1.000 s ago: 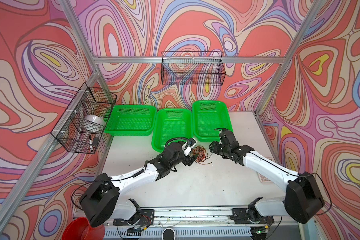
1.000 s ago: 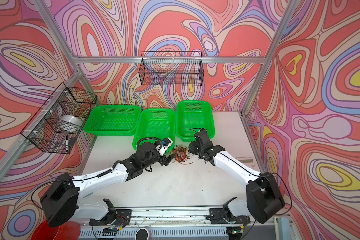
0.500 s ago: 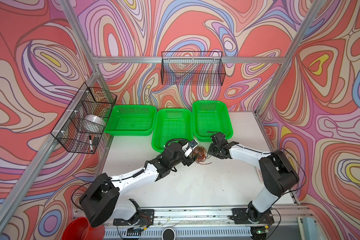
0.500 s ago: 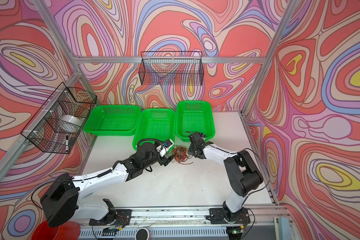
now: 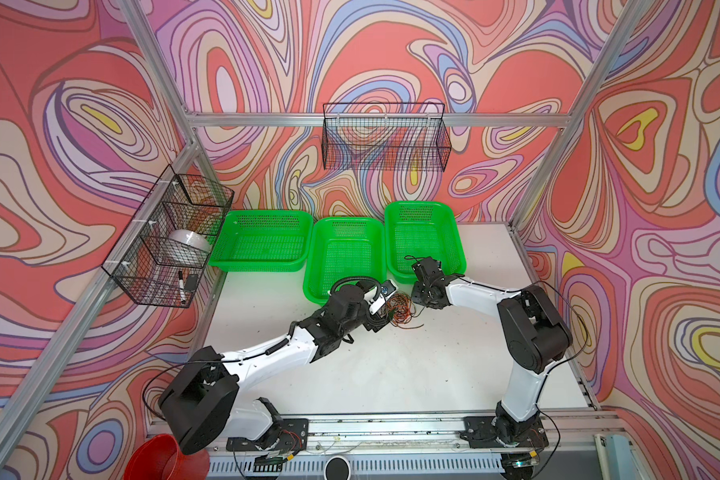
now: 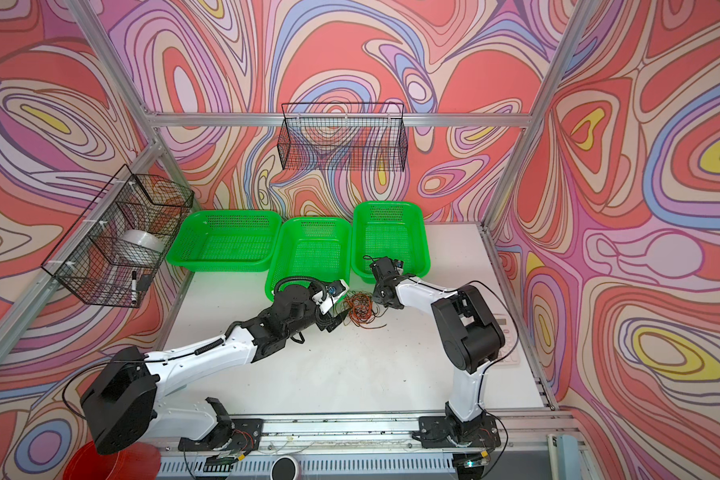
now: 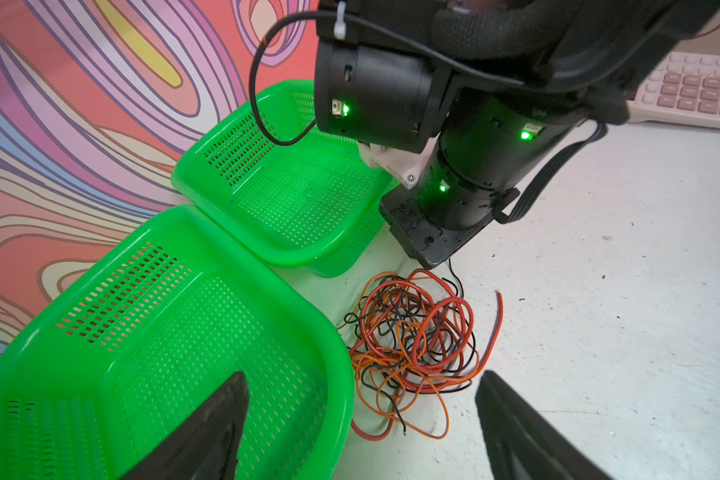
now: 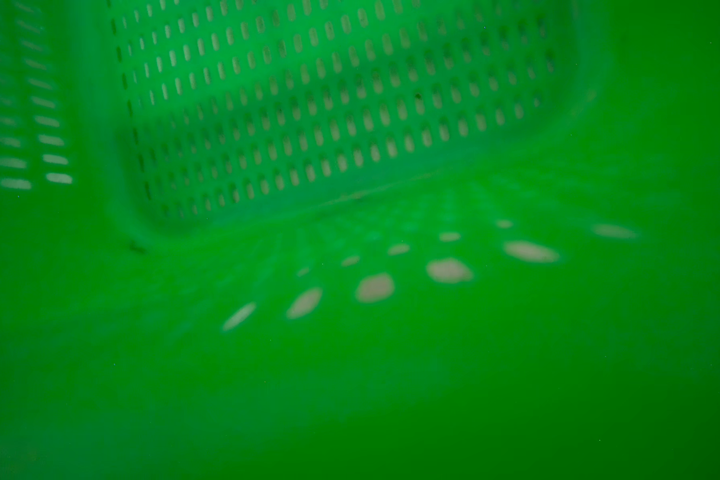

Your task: Untangle the cables

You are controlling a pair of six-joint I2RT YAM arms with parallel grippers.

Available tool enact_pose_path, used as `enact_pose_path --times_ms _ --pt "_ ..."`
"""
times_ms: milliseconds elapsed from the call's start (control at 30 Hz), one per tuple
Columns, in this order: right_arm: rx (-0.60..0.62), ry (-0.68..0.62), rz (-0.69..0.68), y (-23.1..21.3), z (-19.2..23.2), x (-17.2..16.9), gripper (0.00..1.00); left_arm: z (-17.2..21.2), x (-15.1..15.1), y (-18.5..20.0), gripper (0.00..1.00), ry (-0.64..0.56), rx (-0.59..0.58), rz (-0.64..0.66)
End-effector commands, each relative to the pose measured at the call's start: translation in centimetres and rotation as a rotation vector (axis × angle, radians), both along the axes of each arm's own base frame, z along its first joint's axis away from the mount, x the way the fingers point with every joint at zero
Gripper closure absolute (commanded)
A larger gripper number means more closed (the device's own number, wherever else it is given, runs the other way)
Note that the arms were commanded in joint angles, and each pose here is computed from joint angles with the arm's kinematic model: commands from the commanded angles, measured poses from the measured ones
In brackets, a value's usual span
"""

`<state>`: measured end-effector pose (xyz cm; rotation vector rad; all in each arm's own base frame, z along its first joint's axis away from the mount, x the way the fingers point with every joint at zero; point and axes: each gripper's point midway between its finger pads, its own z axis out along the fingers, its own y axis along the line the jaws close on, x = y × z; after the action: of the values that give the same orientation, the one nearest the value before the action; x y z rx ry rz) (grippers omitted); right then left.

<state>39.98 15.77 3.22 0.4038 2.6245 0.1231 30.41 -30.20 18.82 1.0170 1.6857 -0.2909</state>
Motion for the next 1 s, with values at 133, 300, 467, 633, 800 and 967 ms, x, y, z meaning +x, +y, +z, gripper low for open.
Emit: enact_pose_path --times_ms 133,300,467,633,800,967 --pt "-0.052 0.023 0.007 -1.0 -0.7 -0.6 0.90 1.7 0.1 -0.2 0.12 -0.038 -0.028 -0.002" --pt "-0.041 -0.005 0.000 -1.2 0.2 -0.9 1.00 2.2 0.0 -0.4 0.12 -0.035 -0.048 -0.007" --pt "0.004 -0.179 -0.012 -1.8 6.8 -0.7 1.00 3.0 -0.5 -1.1 0.12 -0.019 -0.088 -0.038" --pt "0.081 -0.390 0.019 -1.7 15.0 -1.0 1.00 4.9 -0.9 -2.8 0.12 -0.020 -0.170 -0.069" --pt "0.189 -0.601 0.104 -0.7 22.5 -1.8 1.00 8.2 -0.5 -4.9 0.11 -0.014 -0.317 -0.106" --pt "0.265 -0.724 0.233 1.1 28.3 -2.8 1.00 10.6 0.1 -7.0 0.10 -0.021 -0.410 -0.134"
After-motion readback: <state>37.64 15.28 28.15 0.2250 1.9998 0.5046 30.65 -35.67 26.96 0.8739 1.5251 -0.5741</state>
